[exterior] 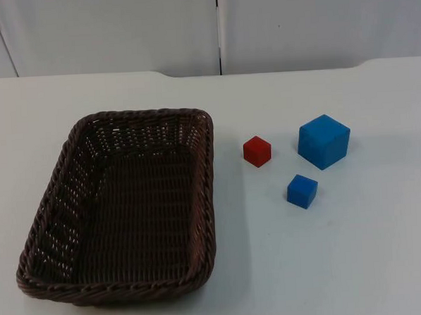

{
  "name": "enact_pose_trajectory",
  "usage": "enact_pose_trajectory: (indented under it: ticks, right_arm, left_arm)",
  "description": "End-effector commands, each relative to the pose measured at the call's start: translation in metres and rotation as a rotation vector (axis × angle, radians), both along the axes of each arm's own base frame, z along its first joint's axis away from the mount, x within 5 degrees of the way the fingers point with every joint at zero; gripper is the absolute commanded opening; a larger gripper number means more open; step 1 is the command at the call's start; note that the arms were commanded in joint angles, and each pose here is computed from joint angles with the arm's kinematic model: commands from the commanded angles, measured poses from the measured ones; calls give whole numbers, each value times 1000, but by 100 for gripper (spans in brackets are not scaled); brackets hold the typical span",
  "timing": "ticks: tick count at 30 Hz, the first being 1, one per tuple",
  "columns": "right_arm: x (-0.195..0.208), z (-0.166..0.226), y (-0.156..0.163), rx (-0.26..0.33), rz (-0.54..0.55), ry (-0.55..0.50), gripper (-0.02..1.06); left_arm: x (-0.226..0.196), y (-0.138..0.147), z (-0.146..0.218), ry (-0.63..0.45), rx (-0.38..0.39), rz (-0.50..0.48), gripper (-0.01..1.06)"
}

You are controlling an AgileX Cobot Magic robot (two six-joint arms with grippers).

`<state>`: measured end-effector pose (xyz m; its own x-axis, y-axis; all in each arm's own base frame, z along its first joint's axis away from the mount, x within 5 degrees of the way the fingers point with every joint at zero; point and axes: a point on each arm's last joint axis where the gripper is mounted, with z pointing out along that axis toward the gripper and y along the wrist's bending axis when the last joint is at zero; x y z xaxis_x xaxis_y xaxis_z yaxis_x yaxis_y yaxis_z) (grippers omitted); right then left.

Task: Pick up the basket with the left hand and place the largest block into the basket with the right hand.

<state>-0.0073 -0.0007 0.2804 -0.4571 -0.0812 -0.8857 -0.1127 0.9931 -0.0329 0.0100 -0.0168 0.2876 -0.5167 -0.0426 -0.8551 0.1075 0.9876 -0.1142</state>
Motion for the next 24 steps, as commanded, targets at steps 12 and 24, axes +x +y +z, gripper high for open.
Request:
enact_pose_trajectory:
  ticks: [12,24]
  right_arm:
    - [0,-1,0,2,-6,-5,105]
    - [0,-1,0,2,-6,-5,105]
  left_arm:
    - [40,-7,9,37,-66,-79,105]
    - [91,-6,3,102,-55,-112,105]
